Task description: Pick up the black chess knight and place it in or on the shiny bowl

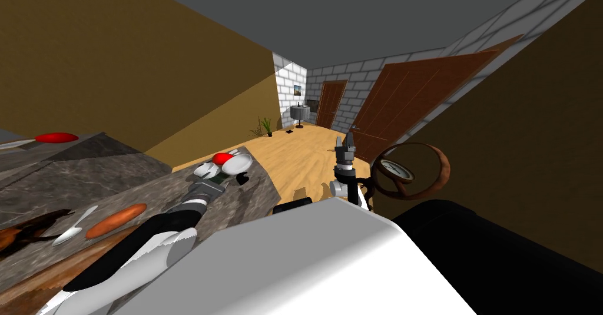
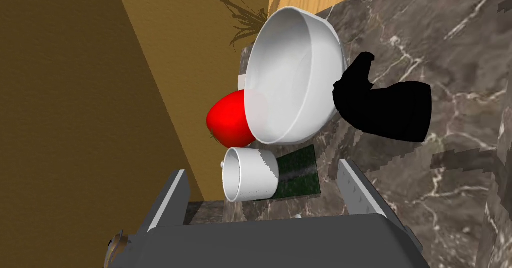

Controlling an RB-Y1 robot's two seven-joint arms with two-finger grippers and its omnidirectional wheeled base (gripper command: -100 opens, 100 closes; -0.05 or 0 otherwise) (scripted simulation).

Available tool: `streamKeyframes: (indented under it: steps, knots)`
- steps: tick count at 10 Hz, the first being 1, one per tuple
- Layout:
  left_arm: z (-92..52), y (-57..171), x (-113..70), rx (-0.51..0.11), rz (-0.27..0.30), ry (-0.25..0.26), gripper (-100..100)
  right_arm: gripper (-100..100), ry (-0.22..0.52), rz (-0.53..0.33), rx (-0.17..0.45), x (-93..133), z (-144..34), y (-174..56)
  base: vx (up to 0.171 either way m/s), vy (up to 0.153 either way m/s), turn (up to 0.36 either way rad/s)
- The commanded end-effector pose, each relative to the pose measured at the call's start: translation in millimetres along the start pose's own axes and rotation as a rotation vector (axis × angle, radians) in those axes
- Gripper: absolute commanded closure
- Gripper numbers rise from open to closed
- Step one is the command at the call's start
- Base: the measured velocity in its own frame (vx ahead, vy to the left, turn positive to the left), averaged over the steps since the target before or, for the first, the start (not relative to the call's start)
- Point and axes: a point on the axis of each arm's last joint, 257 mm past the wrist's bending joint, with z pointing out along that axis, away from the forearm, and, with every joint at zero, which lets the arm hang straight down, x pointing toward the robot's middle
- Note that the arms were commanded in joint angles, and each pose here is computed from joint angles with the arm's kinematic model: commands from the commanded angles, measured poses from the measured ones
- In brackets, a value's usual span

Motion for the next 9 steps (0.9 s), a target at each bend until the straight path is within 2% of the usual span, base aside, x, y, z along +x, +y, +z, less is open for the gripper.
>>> streamKeyframes:
  steps: [1,4,9]
  knots:
    - [-1.3,8.2,-9.0,-0.041,-0.02,-0.026,-100,0,0.0,0.0,0.0,0.0,0.0,0.0,0.047,-0.033,-0.057]
    - [-3.2,17.6,-18.2,-0.085,-0.037,-0.054,-100,0,0.0,0.0,0.0,0.0,0.0,0.0,0.048,-0.029,-0.036]
    - [-12.9,41.1,-46.6,-0.205,-0.09,-0.143,-100,0,0.0,0.0,0.0,0.0,0.0,0.0,0.056,-0.034,-0.056]
